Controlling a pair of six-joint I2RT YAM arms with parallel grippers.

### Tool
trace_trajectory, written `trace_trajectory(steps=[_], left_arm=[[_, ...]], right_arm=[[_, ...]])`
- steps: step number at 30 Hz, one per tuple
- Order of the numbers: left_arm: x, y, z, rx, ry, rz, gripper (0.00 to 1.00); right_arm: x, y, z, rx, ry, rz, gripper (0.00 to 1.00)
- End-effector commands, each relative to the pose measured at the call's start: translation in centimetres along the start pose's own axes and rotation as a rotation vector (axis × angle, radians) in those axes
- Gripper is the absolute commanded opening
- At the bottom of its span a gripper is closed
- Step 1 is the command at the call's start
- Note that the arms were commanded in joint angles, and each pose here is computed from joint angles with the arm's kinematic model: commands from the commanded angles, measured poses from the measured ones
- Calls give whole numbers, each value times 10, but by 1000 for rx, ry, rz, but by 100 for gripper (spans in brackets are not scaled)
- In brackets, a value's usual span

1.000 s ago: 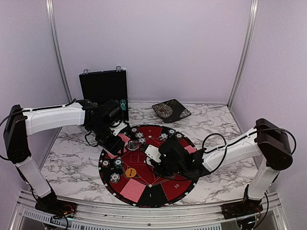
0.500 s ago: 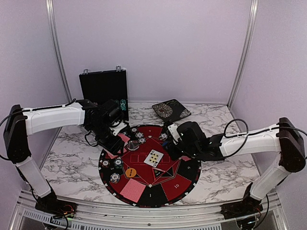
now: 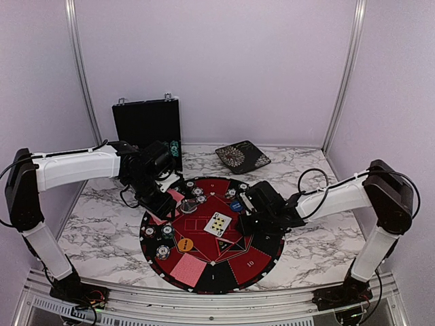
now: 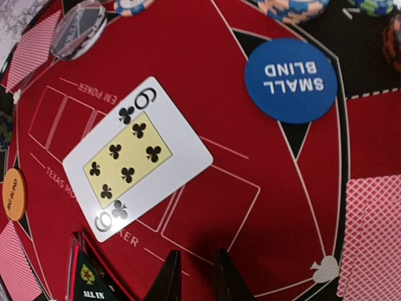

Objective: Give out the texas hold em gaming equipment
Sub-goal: Flop the poker card in the community card area, then move the poker card to the community card area.

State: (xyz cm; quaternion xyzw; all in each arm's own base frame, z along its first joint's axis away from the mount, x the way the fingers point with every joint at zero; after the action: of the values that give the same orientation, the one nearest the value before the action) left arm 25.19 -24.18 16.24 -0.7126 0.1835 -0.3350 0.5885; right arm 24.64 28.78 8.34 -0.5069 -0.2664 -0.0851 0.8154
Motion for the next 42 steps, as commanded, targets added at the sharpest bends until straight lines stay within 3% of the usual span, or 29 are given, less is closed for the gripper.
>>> trace_trajectory(steps=[1,7,19,35,42], left_arm=[[5,-5,0,-9,-1,-33,35],[4,-6,0,-6,2,-34,35],[3,-6,1,-7,1,-32,35],[3,-8,1,-3,3,-38,35],[3,-8,1,-3,2,-39,35]], right_arm=[[12,10,4,17,54,-20,17],[19,19,-2,-37,57,-70,17],[16,38,2,-38,0,-25,17],[7,61,51,10,-109,37,17],[9,50,39,-48,-38,17,17]])
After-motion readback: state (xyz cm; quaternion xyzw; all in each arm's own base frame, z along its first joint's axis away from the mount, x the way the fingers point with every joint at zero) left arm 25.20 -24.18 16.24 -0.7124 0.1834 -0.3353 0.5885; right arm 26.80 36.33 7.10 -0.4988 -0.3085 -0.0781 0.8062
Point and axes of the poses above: each gripper's point midway between its finger pads, its own y axis out along the fingers, its own z axis along the line the jaws close on, x = y × z, the point moved 6 cm from there along -y, back along the fingers, and after that the axes turned 6 degrees about y, right-handed, at the moved point
